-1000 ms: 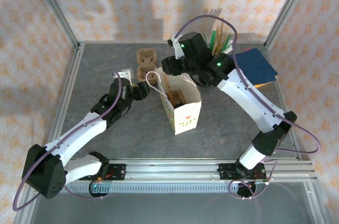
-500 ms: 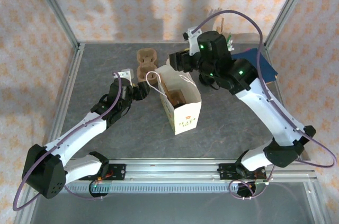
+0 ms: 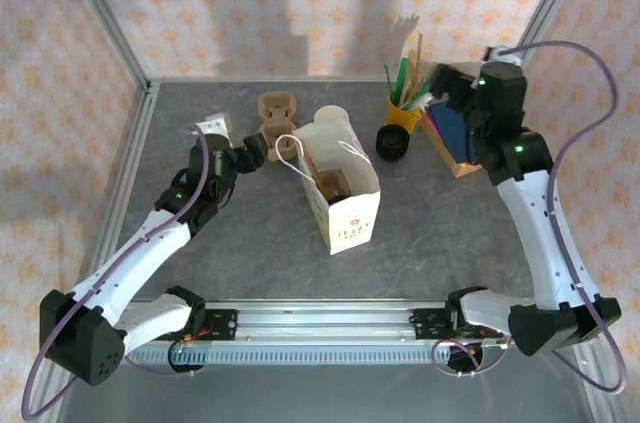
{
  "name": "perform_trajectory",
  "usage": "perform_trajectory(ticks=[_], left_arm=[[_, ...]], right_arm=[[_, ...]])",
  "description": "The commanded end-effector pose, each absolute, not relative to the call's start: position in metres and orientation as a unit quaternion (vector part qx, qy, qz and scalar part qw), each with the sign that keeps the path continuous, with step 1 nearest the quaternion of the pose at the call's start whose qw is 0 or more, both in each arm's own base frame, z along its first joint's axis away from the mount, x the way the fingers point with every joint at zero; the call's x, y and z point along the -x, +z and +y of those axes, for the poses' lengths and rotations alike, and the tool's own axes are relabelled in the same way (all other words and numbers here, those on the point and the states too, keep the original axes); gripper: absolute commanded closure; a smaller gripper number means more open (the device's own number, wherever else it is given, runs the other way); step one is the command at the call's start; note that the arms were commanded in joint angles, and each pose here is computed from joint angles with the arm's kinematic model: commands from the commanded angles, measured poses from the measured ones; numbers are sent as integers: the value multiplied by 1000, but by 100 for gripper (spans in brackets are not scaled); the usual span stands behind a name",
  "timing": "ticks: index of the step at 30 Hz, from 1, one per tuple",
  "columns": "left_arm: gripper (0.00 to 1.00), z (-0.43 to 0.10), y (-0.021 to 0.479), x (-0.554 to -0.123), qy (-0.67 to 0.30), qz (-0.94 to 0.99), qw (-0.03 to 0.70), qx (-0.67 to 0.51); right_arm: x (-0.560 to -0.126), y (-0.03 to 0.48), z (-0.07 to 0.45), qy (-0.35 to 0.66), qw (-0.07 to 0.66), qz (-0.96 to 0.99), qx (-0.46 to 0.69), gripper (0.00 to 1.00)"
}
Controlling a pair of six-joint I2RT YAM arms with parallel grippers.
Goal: Pack the takeout coffee
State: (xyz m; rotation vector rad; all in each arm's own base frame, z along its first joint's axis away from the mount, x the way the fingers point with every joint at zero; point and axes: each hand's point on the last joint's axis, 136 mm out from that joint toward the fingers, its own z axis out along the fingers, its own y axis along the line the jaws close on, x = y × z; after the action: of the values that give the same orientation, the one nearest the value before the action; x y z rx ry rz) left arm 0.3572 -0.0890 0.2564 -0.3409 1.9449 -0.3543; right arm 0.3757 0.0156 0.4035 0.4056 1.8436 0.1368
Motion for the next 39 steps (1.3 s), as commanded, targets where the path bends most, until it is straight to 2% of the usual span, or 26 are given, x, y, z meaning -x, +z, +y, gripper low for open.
perform_trajectory(ticks=[1,7,12,21,30,39], left_arm=[[20,-64,282,-361,-127,800,560,171],[14,-53,294,-371,-95,792,583,153],[7,-51,282,-377,-78,796,582,144],[1,-47,269,-374,-81,789,590,150],[1,-53,269,-380,-81,797,585,127],[1,-57,267,-382,-91,799,582,123]], right_arm=[[-388,381,-29,39,583,771,-252,0],[-415,305,-92,3,526,784,-330,0],[-441,246,-114,-48,465,817,-338,0],[-487,148,-122,-57,329,883,-329,0],[-513,109,-122,-39,280,903,-323,0],[-518,88,-122,-40,255,913,-314,2]])
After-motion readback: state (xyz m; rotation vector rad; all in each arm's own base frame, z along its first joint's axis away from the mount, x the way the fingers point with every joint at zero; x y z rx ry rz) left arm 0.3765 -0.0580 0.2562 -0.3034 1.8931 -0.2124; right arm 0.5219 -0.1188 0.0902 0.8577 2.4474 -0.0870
